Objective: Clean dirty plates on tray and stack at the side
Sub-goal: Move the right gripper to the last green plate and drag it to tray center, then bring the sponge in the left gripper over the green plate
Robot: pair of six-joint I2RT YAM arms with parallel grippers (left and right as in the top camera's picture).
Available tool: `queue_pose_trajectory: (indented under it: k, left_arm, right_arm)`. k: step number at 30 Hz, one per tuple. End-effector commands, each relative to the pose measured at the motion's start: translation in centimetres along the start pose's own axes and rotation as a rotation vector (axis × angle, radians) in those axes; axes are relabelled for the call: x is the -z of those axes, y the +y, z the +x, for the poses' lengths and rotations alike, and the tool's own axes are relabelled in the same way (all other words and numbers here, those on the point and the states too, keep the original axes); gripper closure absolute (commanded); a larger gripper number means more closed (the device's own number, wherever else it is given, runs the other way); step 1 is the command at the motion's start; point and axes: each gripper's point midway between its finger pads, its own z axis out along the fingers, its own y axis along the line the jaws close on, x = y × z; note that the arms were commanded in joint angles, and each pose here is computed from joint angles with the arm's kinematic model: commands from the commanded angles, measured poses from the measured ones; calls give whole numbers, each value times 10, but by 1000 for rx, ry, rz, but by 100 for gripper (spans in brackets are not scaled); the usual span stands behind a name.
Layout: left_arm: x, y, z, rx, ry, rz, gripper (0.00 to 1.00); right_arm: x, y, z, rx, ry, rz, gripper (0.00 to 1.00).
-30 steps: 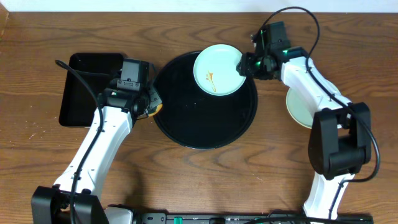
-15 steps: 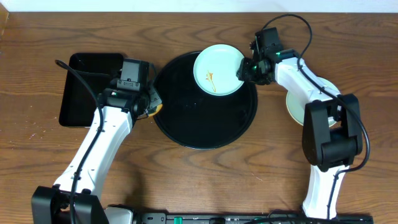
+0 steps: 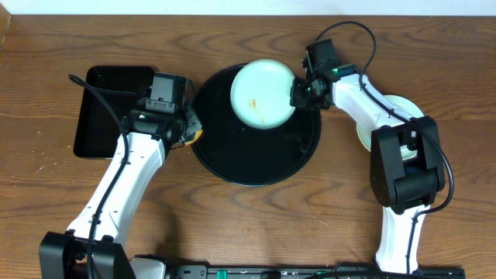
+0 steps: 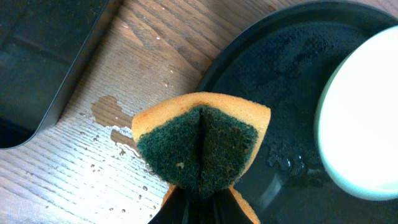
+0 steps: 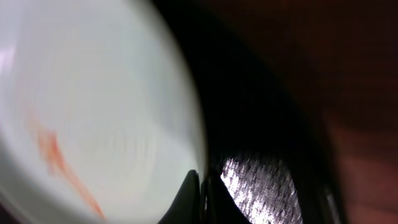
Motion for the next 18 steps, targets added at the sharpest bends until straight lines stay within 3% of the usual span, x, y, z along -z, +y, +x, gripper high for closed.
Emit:
queue_pose_trajectory:
  k: [1, 10, 13, 14, 18]
  left_arm:
    - [2, -1, -6, -13, -11, 0, 92]
    - [2, -1, -6, -13, -11, 0, 92]
    - [2, -1, -6, -13, -11, 0, 92]
    - [2, -1, -6, -13, -11, 0, 92]
    - [2, -1, -5, -14, -11, 0, 92]
  right_arm:
    - [-4, 8, 9, 42, 34, 11, 99]
    - [-4, 16, 48, 94, 165, 28, 99]
    - [-5, 18, 47, 106, 160, 25, 69]
    - [-5, 18, 45, 108, 151, 21, 64]
    - [-7, 21, 30, 159, 88, 15, 60]
